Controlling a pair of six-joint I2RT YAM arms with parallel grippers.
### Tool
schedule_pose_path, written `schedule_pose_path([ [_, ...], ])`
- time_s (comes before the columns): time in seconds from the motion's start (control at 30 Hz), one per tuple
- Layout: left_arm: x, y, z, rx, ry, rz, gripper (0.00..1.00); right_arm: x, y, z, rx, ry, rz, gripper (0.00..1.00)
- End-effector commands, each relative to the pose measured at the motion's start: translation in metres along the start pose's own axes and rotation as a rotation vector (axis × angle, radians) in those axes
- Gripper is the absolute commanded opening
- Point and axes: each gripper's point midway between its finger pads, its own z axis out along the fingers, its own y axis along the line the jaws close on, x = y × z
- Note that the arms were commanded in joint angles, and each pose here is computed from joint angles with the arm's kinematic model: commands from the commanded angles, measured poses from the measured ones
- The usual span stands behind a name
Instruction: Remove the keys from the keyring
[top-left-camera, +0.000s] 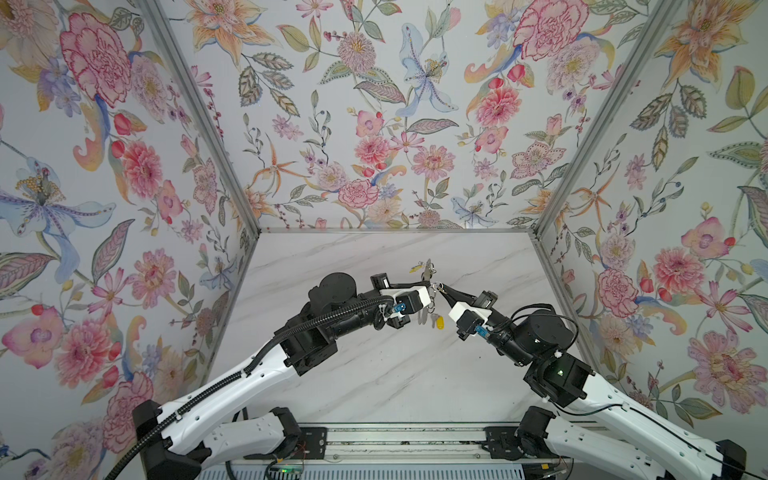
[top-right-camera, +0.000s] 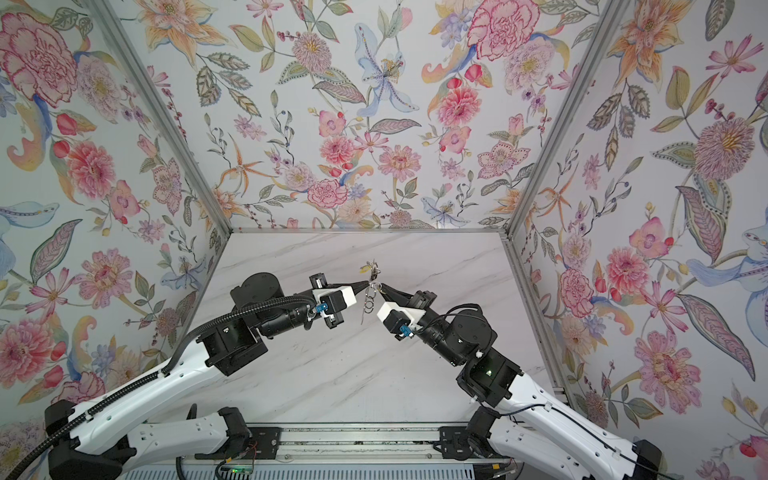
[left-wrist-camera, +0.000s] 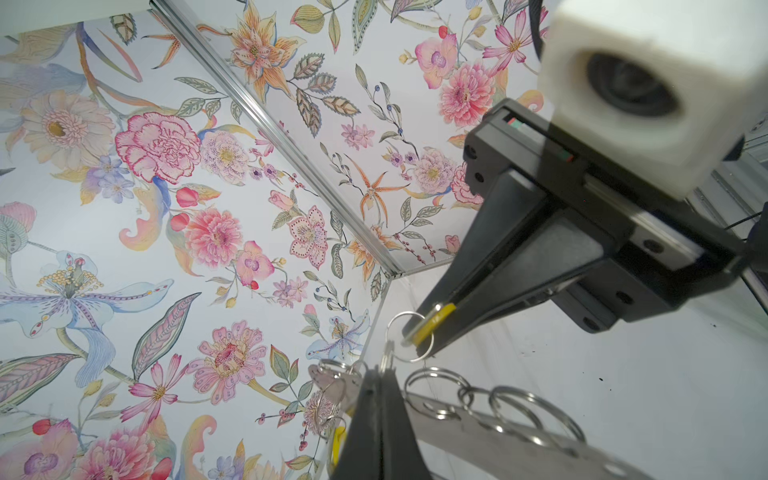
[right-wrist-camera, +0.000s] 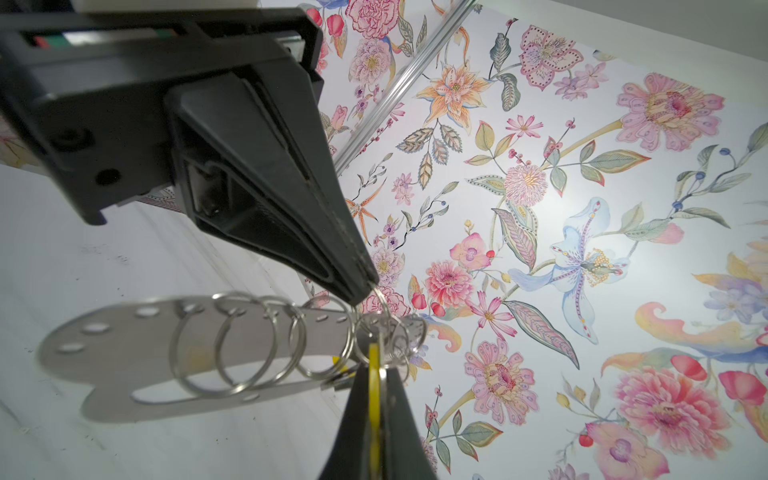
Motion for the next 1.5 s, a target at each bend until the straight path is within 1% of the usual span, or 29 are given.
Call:
schedule_pose_path([
  [0.0,-0.02,0.033,-0.003,-0.122,-0.027,0.045,0.0,-0.008,0.001,-0.005,0.001,-0.034,-0.008,0.0],
  [0.13,-0.017,0.034,-0.004,-0.148,-0.025,0.039,0.0,-0.014,-0.003,-0.009,0.011,-0.057,-0.009,0.0],
  [0.27,-0.027,0.037,-0.011,-0.172,-0.083,0.02,0.0,0.0,0.0,-0.003,0.018,0.0,-0.023,0.0],
  [0.5,-0.048,0.037,-0.02,-0.172,-0.159,0.011,0.0,0.023,0.001,0.006,0.052,0.082,-0.023,0.0],
  [0.67,-0.053,0.036,-0.023,-0.17,-0.174,0.01,0.0,0.031,-0.001,0.009,0.055,0.1,0.002,0.0],
  [0.83,-0.04,0.038,-0.015,-0.194,-0.111,0.018,0.0,0.018,0.001,0.004,0.028,0.04,0.02,0.0],
  [1.0,-0.025,0.044,-0.009,-0.228,-0.036,0.008,0.0,-0.001,0.004,-0.004,0.018,-0.009,-0.005,0.0],
  [1.1,-0.02,0.046,-0.006,-0.24,-0.003,0.003,0.0,-0.005,0.009,-0.003,0.011,-0.009,-0.031,0.0],
  [1.3,-0.015,0.041,-0.004,-0.21,0.029,0.01,0.0,-0.011,0.018,0.002,0.003,-0.004,-0.085,0.0],
  [1.47,-0.004,0.042,0.0,-0.209,0.097,0.005,0.0,-0.018,0.025,0.005,-0.021,-0.012,-0.115,0.0],
])
